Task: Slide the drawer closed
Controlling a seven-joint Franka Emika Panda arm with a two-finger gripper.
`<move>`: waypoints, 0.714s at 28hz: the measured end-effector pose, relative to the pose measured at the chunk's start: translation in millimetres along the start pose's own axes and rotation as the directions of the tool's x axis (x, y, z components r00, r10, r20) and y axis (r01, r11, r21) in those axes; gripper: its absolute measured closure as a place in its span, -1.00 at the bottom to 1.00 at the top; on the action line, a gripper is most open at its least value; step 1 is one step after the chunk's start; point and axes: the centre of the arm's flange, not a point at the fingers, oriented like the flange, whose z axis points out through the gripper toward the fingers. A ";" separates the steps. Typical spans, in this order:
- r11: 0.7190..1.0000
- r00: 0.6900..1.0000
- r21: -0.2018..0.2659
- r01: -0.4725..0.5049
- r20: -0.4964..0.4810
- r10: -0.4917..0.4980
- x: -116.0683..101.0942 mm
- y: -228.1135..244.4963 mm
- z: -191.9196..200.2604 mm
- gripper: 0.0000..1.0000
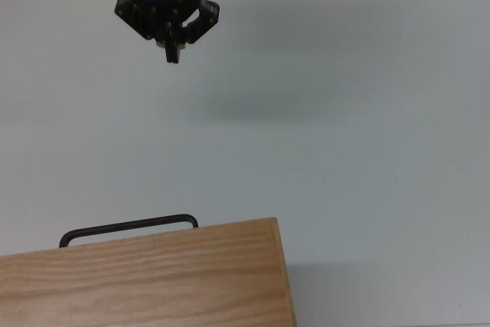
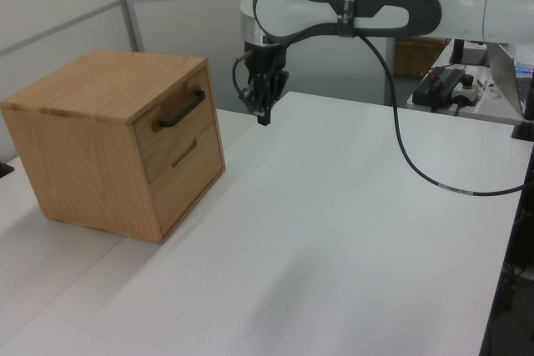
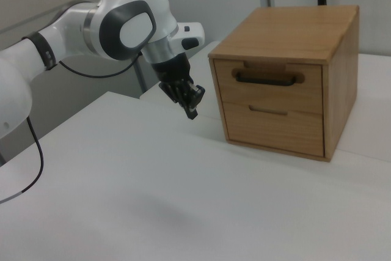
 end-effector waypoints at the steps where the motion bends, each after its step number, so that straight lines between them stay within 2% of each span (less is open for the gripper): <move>1: 1.000 1.000 -0.001 0.000 0.010 0.000 -1.8 0.1 -0.7 0.89; 4: 1.000 1.000 -0.002 0.000 0.019 0.000 -5.5 0.5 -5.0 0.88; 6: 1.000 1.000 -0.002 -0.001 0.016 0.001 -6.5 0.6 -7.9 0.77; 8: 1.000 1.000 -0.001 -0.001 0.011 0.001 -7.4 1.0 -11.3 0.52; 13: 1.000 1.000 -0.001 -0.002 0.006 0.002 -8.6 1.5 -14.9 0.14; 17: 1.000 1.000 -0.002 -0.002 0.009 0.002 -9.1 1.6 -14.9 -0.10; 20: 1.000 1.000 -0.002 -0.002 0.018 0.002 -10.9 1.8 -15.9 -0.40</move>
